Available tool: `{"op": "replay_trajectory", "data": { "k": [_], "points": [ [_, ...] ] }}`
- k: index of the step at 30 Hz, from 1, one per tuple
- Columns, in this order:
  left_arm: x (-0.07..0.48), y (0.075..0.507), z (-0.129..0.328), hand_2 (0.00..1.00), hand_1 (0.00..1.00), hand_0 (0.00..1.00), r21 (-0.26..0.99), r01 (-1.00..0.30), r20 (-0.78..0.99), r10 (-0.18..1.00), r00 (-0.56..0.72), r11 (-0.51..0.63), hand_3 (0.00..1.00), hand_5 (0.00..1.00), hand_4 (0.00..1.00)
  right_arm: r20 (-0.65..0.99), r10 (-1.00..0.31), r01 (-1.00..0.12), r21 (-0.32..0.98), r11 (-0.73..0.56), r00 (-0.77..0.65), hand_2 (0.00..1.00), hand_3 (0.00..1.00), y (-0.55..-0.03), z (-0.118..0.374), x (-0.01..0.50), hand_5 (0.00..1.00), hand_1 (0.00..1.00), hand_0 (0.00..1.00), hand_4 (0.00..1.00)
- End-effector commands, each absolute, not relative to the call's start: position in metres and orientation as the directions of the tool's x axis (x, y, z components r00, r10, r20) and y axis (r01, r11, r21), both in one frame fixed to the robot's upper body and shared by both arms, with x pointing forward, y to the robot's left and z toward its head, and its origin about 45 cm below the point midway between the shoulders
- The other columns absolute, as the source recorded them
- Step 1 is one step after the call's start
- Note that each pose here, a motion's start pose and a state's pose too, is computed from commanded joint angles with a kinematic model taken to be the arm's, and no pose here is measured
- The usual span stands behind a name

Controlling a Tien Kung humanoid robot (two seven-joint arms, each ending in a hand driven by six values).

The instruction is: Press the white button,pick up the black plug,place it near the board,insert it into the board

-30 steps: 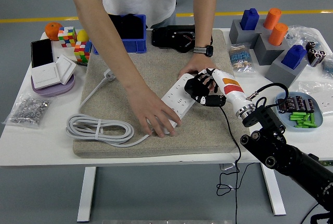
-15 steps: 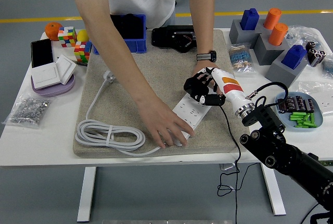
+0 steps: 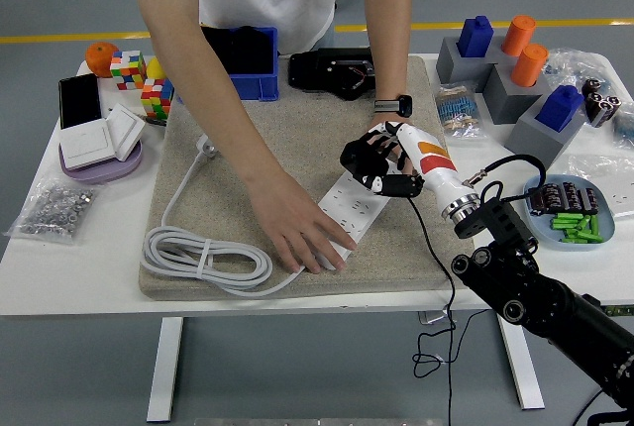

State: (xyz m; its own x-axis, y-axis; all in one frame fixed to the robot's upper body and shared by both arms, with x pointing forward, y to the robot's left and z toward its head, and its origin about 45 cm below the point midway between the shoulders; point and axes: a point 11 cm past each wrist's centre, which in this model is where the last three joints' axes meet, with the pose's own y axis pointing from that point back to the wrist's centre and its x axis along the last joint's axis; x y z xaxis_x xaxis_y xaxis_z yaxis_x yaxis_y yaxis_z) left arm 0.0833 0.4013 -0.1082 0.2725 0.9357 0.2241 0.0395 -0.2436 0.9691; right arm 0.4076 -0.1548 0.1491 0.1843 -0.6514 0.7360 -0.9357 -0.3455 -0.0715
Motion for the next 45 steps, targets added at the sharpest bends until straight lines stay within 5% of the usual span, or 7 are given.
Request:
{"op": "replay_trajectory", "data": {
  "k": [45],
  "points": [
    [0.081,0.4,-0.109,0.658,0.675,0.681,0.969,0.043,0.223,0.932,0.286,-0.245,0.686,0.21,0.548,0.759,-0.621,-0.958,0.014,-0.287,0.197,0.305,0.535,-0.182,0.12,0.405,0.002,0.263,0.237,0.749]
  ]
}}
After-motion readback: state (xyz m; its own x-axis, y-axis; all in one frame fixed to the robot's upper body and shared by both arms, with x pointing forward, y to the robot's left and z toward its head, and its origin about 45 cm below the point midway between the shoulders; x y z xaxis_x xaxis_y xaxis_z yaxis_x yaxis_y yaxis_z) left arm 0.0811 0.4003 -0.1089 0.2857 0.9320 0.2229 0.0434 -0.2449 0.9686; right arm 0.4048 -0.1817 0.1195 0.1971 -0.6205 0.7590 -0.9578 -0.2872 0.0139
